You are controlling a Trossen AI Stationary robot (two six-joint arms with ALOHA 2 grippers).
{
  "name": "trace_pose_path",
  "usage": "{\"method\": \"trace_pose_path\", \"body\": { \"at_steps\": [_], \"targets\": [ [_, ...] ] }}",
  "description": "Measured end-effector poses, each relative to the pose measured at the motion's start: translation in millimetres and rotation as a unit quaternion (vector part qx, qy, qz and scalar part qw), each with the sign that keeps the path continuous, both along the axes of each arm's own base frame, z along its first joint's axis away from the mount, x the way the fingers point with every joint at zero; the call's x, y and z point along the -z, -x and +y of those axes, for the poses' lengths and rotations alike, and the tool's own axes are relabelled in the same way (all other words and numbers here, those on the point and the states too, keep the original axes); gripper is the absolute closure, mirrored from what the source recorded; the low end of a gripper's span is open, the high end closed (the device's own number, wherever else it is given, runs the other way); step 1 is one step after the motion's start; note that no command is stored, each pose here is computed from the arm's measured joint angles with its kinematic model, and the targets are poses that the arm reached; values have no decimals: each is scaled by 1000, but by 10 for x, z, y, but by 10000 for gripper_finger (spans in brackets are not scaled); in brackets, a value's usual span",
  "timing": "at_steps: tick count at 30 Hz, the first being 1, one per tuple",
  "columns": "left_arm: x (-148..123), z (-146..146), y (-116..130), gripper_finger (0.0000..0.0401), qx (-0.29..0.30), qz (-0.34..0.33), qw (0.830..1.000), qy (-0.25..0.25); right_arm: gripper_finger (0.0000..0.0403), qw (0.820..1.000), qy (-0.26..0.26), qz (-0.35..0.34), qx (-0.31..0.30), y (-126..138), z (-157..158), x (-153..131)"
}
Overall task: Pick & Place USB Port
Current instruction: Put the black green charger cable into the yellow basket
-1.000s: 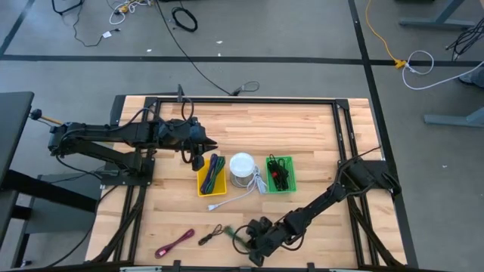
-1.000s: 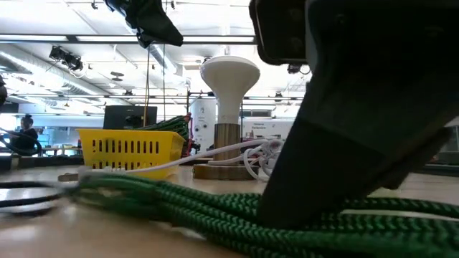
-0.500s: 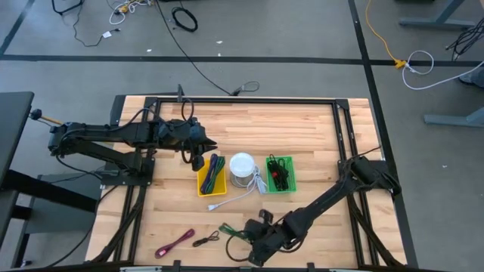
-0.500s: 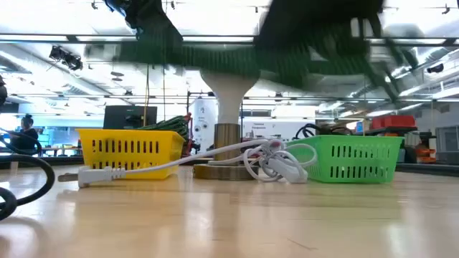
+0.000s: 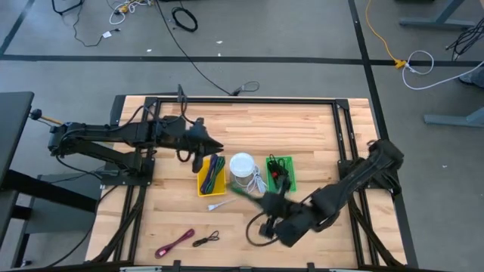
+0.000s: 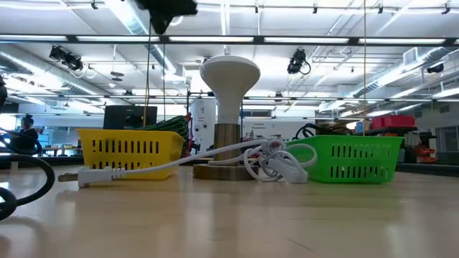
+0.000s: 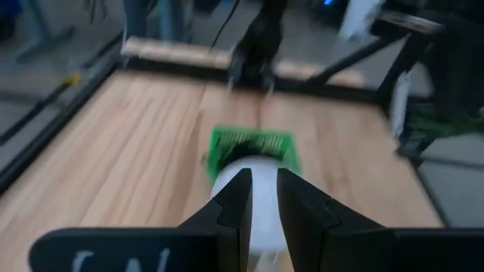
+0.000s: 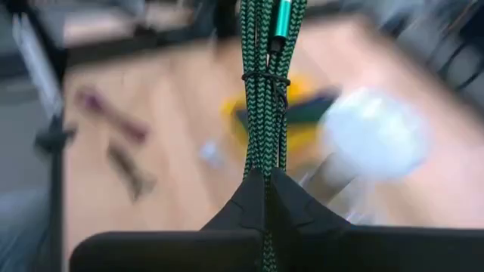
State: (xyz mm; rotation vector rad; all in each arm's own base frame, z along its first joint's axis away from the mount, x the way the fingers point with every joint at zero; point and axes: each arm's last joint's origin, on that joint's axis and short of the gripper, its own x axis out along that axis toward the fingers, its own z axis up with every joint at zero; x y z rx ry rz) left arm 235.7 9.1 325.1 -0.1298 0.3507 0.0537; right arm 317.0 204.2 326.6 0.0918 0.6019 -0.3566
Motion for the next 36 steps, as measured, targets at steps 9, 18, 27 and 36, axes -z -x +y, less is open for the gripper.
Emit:
{"method": "trace_pose_path", "body": {
  "at_steps": [9,18,27,36],
  "targets": [
    [-379,-71,-103,332,109,-213,971,-12,403,987,101,-117,51,166,-208,-542],
    [-365,-243,-339,331,178,-287,941,-25,403,977,135,-163,8,-10,-286,-751],
    [-280,-343,-470,259,195,-298,934,-43,403,977,142,-157,14,-58,-372,-750],
    [-332,-372,-454,205,198,-325,924,-46,403,978,132,-158,14,-91,-422,-748]
  ]
}}
